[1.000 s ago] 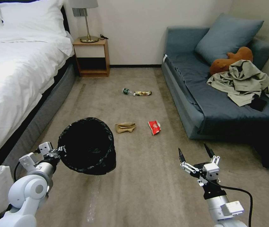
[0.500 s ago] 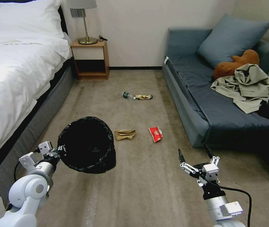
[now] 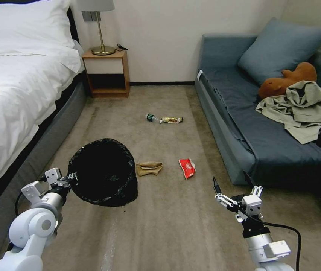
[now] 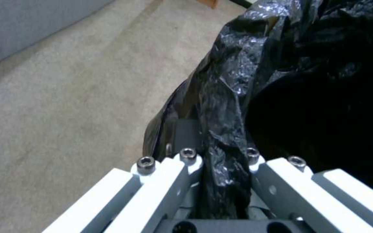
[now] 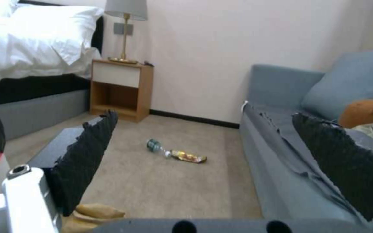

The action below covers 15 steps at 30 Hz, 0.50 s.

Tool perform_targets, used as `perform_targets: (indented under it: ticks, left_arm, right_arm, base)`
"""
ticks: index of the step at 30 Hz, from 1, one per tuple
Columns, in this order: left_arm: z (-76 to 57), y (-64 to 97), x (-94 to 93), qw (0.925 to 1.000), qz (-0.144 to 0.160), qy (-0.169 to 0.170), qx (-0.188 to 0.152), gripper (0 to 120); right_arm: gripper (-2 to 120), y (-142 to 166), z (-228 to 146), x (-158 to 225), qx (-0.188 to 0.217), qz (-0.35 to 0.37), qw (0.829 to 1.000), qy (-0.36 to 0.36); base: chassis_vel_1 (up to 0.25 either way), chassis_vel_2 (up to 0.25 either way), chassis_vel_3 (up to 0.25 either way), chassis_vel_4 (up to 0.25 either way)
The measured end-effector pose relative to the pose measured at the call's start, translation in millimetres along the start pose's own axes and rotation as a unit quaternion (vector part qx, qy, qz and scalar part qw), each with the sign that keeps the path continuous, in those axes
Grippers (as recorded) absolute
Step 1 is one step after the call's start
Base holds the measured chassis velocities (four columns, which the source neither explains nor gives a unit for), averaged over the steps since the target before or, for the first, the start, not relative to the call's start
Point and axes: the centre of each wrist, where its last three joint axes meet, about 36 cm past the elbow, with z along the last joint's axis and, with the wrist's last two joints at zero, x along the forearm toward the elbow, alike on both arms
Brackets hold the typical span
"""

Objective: Pick up the trash bin, then pick up the garbage on the floor and place it into the trash bin.

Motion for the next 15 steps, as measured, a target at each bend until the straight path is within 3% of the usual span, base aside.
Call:
perform_targets:
  ticks: [15]
  left_arm:
    - [-3.1,1.3,-1.5,1.0000,-0.001,-0.004,0.000,3]
  right_arm:
    - [100,-0.3,1.8,0.0,0.000,-0.002,1.000,0.003]
  base:
    - [-0.106,0.097,0.098,-0.100]
